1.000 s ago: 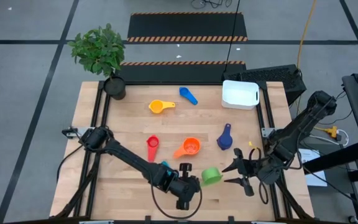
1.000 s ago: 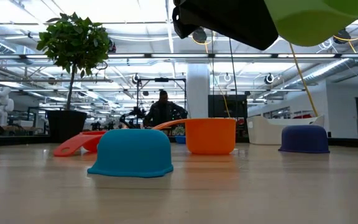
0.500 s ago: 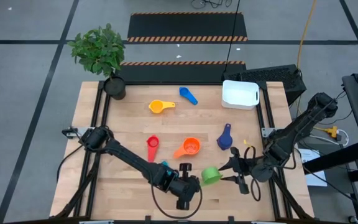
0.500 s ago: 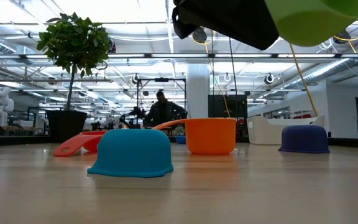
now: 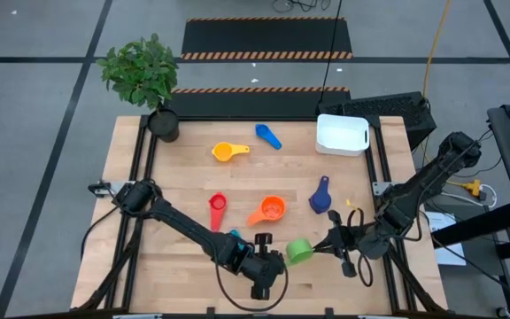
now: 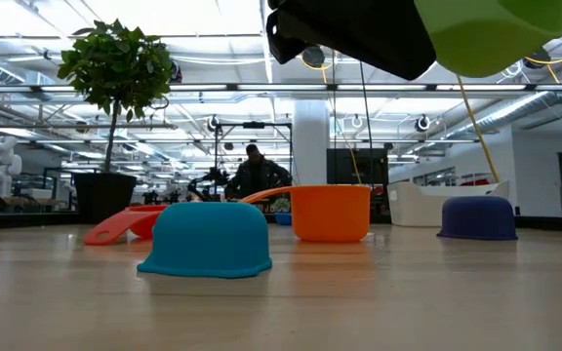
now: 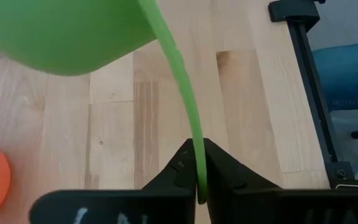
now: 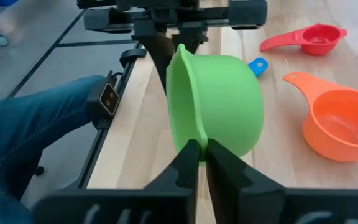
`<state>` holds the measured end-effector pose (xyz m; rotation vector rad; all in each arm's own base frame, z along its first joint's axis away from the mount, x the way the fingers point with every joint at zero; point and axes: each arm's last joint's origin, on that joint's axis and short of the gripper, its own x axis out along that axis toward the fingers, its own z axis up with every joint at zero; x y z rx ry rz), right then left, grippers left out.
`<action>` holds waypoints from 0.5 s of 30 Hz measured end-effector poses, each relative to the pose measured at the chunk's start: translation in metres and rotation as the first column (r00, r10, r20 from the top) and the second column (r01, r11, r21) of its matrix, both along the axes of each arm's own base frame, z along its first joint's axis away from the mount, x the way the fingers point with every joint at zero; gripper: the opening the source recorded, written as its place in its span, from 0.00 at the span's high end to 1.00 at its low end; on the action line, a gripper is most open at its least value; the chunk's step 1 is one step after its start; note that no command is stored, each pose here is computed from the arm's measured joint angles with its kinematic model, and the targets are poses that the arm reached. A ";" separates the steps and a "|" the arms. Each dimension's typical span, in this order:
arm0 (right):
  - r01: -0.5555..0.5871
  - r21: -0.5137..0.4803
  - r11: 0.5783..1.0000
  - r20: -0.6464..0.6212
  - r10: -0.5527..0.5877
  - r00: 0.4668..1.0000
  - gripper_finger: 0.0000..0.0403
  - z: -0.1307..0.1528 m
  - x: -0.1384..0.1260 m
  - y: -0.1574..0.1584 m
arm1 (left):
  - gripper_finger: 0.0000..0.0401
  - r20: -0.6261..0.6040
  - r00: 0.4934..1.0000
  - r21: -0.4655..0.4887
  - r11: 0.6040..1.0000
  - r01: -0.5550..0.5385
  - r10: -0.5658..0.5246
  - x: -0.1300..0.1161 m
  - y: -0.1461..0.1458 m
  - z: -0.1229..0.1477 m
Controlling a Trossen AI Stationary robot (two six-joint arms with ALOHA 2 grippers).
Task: Nest measuring cups in basket
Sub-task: Stack the green measuring cup on top of the orange measuring cup
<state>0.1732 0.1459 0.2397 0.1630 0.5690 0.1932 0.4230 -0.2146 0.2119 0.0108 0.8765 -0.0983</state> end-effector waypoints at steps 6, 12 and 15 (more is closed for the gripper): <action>-0.009 -0.014 1.000 0.018 0.009 1.000 0.99 0.002 0.000 0.000 | 0.79 0.019 0.996 -0.011 0.996 -0.089 0.089 0.002 0.003 0.000; -0.014 0.012 1.000 0.054 0.013 0.998 1.00 0.011 -0.005 -0.004 | 0.58 0.004 0.995 -0.005 0.995 -0.102 0.102 -0.001 0.004 0.002; -0.024 0.031 0.999 0.072 0.021 0.997 1.00 0.016 -0.010 -0.005 | 0.51 -0.015 0.992 0.001 0.992 -0.126 0.126 -0.007 0.008 0.011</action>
